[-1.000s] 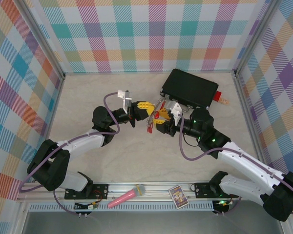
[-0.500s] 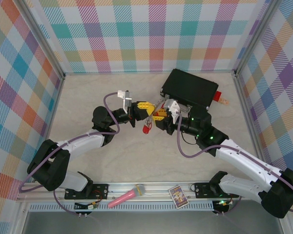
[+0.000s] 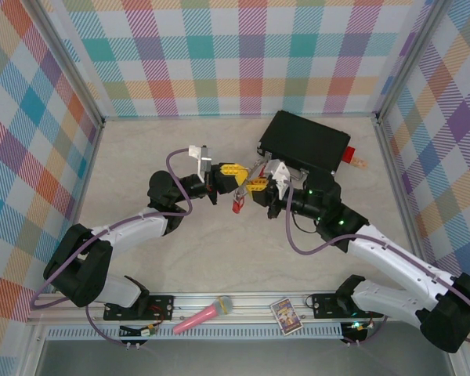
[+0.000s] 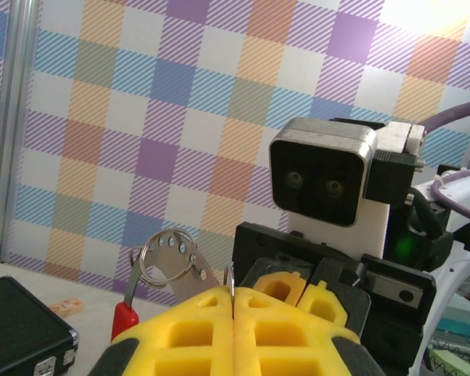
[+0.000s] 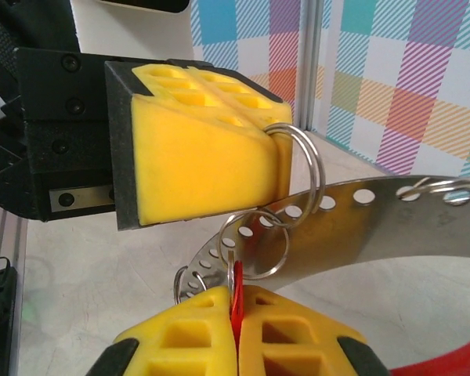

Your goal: Put the keys on the keyring

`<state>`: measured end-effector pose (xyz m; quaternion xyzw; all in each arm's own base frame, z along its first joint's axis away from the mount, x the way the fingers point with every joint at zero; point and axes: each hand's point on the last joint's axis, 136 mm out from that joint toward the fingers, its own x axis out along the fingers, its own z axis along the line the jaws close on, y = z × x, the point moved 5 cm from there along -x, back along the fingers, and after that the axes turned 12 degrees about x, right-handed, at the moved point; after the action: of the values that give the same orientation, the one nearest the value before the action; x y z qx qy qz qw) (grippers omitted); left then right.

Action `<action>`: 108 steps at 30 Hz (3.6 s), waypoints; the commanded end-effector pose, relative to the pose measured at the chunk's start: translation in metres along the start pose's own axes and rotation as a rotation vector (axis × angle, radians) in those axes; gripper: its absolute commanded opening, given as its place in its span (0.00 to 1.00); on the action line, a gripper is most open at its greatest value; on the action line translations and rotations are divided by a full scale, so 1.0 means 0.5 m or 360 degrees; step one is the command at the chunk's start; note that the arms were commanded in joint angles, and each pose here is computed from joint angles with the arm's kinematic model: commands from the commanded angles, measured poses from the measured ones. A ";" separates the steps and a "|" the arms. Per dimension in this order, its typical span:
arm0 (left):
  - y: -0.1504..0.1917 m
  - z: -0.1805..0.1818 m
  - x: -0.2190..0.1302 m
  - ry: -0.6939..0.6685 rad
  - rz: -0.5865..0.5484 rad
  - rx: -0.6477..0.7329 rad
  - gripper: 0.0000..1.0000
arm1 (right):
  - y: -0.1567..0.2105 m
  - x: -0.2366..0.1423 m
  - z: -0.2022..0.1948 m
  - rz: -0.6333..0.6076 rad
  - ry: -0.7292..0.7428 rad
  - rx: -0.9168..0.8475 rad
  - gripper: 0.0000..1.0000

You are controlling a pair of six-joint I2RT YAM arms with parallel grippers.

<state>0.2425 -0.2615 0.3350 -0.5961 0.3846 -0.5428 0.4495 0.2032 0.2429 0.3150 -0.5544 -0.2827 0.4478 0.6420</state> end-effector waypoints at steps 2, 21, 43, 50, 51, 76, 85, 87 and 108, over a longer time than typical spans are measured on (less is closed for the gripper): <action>-0.024 -0.015 0.003 0.0033 -0.0045 0.0105 0.00 | -0.033 -0.025 0.004 -0.0053 0.0052 -0.0053 0.00; -0.014 -0.024 0.006 0.0132 -0.0015 0.0094 0.00 | -0.075 -0.044 -0.010 0.0032 0.0192 -0.0179 0.01; 0.016 -0.018 0.017 0.0204 0.0074 0.0020 0.00 | -0.108 -0.028 -0.001 0.0140 0.0126 -0.0318 0.03; 0.020 -0.014 0.013 0.0141 0.0109 0.0060 0.00 | -0.105 -0.035 -0.004 0.0211 0.0160 -0.0375 0.03; 0.020 -0.014 0.013 0.0139 0.0113 0.0068 0.00 | -0.103 -0.036 -0.007 0.0227 0.0178 -0.0383 0.04; 0.036 -0.014 0.016 0.0161 0.0174 0.0036 0.10 | -0.110 -0.011 -0.017 0.0354 0.0174 -0.0430 0.06; 0.030 0.002 -0.006 -0.0037 0.0149 0.0109 0.44 | -0.106 -0.027 -0.036 0.0316 0.0324 -0.0418 0.07; 0.028 0.009 -0.013 -0.0099 0.0128 0.0127 0.49 | -0.102 -0.030 -0.038 0.0317 0.0344 -0.0416 0.07; -0.009 0.034 -0.086 -0.0649 -0.0012 0.0289 1.00 | -0.045 0.018 -0.096 0.0429 0.0476 -0.0297 0.07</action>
<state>0.2526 -0.2333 0.3158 -0.6372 0.2951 -0.4550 0.5476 0.2406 0.2239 0.3347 -0.7096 -0.1656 0.4193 0.5416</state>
